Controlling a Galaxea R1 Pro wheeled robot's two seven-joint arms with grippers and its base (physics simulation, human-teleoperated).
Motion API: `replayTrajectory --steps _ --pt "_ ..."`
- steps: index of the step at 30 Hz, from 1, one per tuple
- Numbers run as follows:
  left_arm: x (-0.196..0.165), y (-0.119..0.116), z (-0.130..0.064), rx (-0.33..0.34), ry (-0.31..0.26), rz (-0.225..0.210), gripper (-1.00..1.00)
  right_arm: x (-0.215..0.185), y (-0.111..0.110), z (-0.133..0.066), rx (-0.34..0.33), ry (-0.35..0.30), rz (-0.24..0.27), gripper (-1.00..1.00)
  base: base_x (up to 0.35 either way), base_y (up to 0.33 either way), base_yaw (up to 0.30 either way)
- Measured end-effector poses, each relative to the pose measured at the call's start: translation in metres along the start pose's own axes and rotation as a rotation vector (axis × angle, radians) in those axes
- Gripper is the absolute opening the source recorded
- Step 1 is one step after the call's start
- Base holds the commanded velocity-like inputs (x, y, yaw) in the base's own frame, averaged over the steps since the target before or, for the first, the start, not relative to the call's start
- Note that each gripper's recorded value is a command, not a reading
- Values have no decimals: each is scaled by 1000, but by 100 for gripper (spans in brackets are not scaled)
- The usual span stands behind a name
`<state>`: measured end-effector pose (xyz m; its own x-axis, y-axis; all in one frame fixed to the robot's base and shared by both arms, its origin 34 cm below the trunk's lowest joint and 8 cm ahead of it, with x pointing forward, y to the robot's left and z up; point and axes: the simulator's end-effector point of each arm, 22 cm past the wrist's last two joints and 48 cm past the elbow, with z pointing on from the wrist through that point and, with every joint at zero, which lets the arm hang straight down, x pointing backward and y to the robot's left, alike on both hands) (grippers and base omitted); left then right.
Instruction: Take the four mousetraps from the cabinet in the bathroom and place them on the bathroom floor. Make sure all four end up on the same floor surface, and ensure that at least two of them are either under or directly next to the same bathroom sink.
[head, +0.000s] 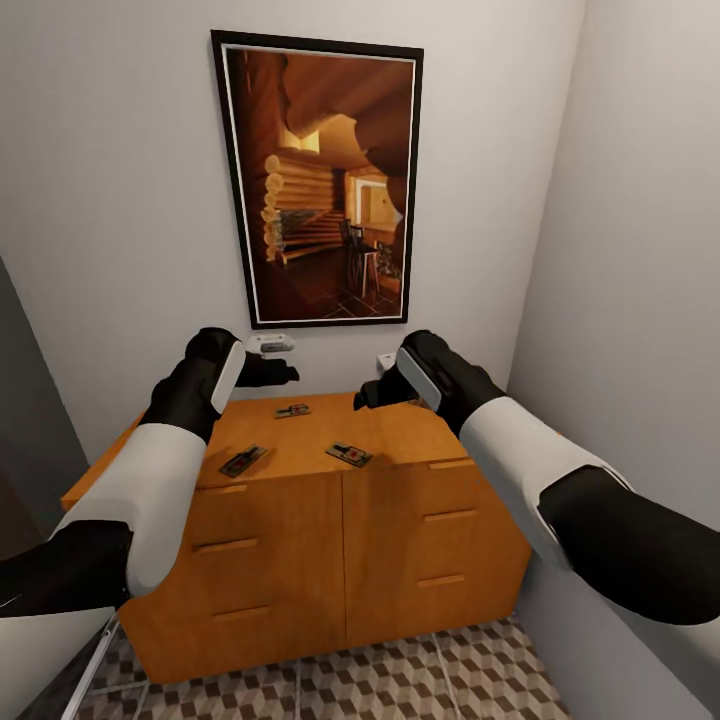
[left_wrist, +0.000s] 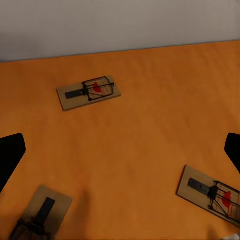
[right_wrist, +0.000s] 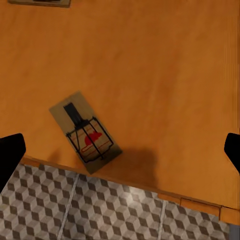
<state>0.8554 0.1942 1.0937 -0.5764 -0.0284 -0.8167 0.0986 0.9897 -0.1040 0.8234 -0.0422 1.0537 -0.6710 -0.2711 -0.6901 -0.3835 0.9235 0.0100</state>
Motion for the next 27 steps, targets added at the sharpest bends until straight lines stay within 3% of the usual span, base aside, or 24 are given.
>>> replayTrajectory --steps 14,27 --pt "4 3 3 -5 12 -1 100 3 -8 1 13 22 13 100 124 0 0" --pt "5 3 3 -7 15 0 100 3 -8 2 13 25 13 100 22 0 0"
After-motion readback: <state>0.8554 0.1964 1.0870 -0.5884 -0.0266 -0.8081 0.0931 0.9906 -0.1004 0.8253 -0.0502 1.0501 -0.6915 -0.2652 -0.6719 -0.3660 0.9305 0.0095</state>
